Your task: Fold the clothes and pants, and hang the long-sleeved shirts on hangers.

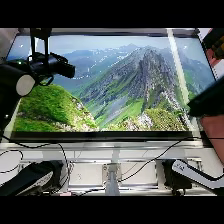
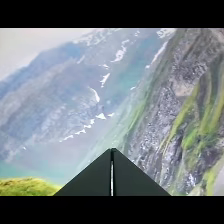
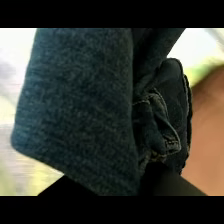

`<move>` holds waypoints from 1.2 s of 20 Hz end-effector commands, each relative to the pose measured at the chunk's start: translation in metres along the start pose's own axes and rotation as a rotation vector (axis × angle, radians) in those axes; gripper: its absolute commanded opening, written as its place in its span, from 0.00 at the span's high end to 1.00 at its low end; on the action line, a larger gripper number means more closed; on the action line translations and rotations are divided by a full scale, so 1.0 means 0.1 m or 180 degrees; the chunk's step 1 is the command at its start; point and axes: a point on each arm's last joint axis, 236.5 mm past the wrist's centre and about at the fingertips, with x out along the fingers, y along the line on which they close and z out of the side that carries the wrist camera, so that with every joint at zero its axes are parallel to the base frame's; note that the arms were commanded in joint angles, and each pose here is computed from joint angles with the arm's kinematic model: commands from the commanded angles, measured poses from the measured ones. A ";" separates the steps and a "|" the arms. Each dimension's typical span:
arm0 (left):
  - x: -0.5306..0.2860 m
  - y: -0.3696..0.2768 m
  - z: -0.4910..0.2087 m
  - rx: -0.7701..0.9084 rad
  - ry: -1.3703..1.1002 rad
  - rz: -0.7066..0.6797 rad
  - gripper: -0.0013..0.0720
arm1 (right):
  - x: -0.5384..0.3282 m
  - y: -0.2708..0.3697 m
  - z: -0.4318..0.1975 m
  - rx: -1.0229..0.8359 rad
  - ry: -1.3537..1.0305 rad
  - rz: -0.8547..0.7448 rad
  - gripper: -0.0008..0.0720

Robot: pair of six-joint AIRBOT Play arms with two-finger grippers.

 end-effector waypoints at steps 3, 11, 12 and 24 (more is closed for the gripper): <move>-0.05 0.06 0.03 0.0047 -0.0040 0.0067 0.95 | -0.36 -1.60 -0.73 0.0980 0.0792 -0.1270 0.90; -0.05 0.05 0.05 0.0048 -0.0065 0.0064 0.95 | -0.31 -2.72 -1.35 0.1575 0.1068 -0.1857 0.90; -0.05 0.05 0.05 0.0048 -0.0064 0.0064 0.95 | -0.27 -2.74 -1.43 0.1667 0.1122 -0.1804 0.86; -0.05 0.05 0.05 0.0047 -0.0063 0.0063 0.95 | 0.18 -1.92 -0.97 0.0965 0.0856 -0.0859 0.90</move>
